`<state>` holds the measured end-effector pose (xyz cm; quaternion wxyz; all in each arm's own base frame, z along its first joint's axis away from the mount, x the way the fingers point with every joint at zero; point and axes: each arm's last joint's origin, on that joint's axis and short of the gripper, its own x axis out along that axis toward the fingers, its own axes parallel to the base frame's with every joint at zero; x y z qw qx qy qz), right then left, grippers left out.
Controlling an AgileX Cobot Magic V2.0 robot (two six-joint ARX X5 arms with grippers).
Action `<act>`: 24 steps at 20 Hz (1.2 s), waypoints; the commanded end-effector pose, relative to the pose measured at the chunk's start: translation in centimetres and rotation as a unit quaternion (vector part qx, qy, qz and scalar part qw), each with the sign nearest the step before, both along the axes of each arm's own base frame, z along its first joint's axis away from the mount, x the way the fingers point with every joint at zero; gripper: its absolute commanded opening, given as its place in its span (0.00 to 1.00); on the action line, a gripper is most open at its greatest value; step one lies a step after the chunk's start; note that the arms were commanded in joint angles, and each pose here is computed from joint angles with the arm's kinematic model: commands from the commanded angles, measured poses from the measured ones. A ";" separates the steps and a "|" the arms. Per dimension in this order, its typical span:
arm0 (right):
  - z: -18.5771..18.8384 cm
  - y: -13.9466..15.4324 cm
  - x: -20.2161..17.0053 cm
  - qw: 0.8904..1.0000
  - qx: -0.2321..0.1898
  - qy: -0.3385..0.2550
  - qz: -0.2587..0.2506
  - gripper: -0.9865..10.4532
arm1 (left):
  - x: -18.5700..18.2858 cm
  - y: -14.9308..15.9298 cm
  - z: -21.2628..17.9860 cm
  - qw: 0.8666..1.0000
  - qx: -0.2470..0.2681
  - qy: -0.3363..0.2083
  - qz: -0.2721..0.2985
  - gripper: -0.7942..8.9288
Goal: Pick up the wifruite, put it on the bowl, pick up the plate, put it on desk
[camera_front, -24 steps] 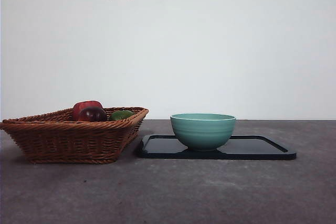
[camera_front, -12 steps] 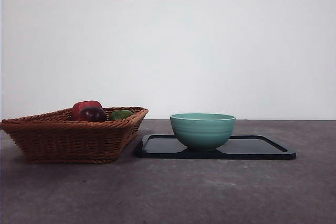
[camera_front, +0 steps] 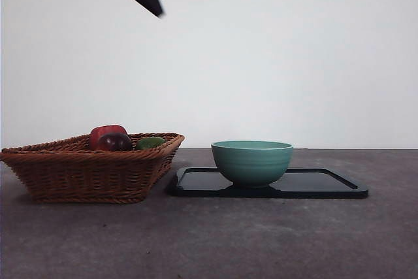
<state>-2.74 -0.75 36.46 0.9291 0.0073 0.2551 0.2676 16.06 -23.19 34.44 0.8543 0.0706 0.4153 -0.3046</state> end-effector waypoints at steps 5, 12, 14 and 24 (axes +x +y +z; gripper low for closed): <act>-0.4 -0.2 -0.4 0.999 -0.010 0.033 0.001 0.61 | 6.2 -5.6 -2.2 0.997 0.030 0.072 0.004 0.69; -0.4 -0.2 -0.4 0.999 -0.010 0.033 0.000 0.61 | 13.6 -7.3 -3.8 0.993 0.057 0.099 0.025 0.69; -0.4 -0.2 -0.4 0.999 -0.010 0.033 0.000 0.61 | 15.5 -7.6 -4.2 0.992 0.067 0.100 0.026 0.69; -0.4 -0.2 -0.4 0.999 -0.010 0.033 0.000 0.61 | 20.0 -9.3 -8.6 0.991 0.086 0.103 0.026 0.69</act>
